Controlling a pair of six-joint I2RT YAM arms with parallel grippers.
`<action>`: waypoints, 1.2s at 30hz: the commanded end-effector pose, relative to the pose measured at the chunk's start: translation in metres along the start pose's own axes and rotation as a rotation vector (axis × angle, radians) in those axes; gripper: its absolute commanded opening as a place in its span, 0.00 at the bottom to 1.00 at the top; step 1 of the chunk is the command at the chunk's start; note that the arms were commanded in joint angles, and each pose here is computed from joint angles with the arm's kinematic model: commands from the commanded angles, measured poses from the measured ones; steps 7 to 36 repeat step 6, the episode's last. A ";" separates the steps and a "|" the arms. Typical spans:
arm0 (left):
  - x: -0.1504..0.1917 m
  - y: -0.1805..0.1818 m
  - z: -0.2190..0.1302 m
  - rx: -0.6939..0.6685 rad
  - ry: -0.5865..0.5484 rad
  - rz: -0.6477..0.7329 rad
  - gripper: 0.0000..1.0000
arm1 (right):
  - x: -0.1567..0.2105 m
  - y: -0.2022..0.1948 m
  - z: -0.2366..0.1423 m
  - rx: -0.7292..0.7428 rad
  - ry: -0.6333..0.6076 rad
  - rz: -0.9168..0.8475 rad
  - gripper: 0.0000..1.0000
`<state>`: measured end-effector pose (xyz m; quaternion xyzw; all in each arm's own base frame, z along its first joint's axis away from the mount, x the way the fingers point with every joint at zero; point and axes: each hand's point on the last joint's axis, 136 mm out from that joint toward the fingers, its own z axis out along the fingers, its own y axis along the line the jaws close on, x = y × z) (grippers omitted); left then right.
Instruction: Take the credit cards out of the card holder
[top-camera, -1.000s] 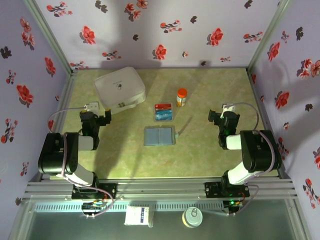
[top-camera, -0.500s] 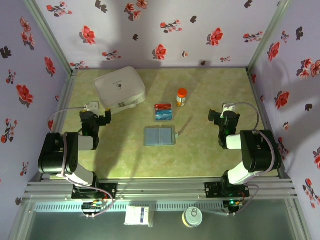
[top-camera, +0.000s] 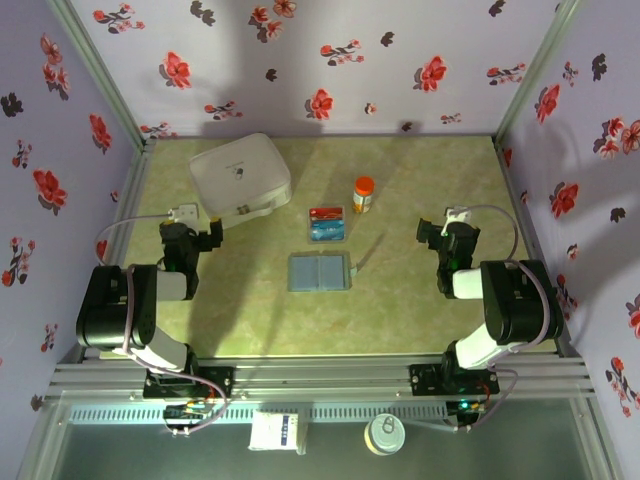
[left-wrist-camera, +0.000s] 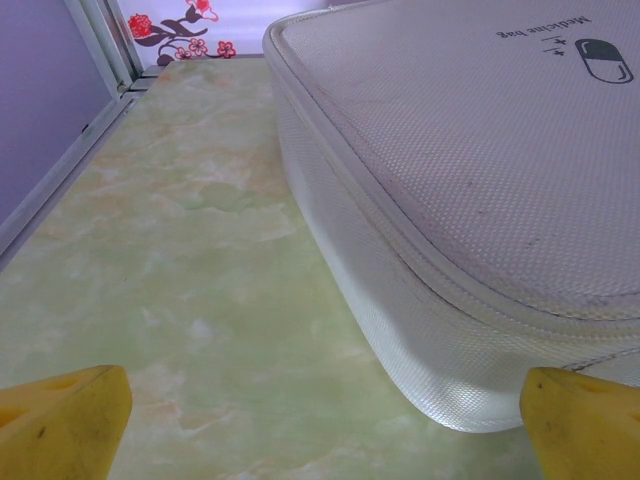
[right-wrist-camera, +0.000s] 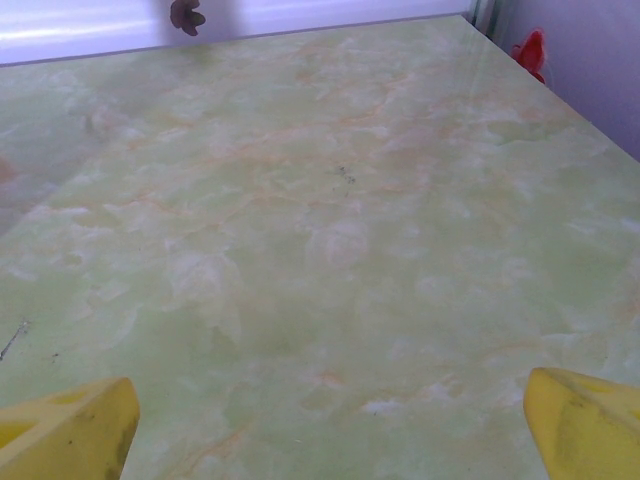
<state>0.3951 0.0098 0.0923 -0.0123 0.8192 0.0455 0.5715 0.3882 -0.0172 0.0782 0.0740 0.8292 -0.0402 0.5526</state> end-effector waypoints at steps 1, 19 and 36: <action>-0.004 0.001 0.002 0.002 -0.006 0.010 1.00 | -0.011 -0.001 0.004 0.007 -0.025 0.022 0.99; -0.004 0.002 0.002 0.001 -0.006 0.010 1.00 | -0.011 -0.002 0.003 0.002 -0.027 0.025 0.99; -0.004 0.002 0.002 0.001 -0.006 0.010 1.00 | -0.011 -0.002 0.003 0.002 -0.027 0.025 0.99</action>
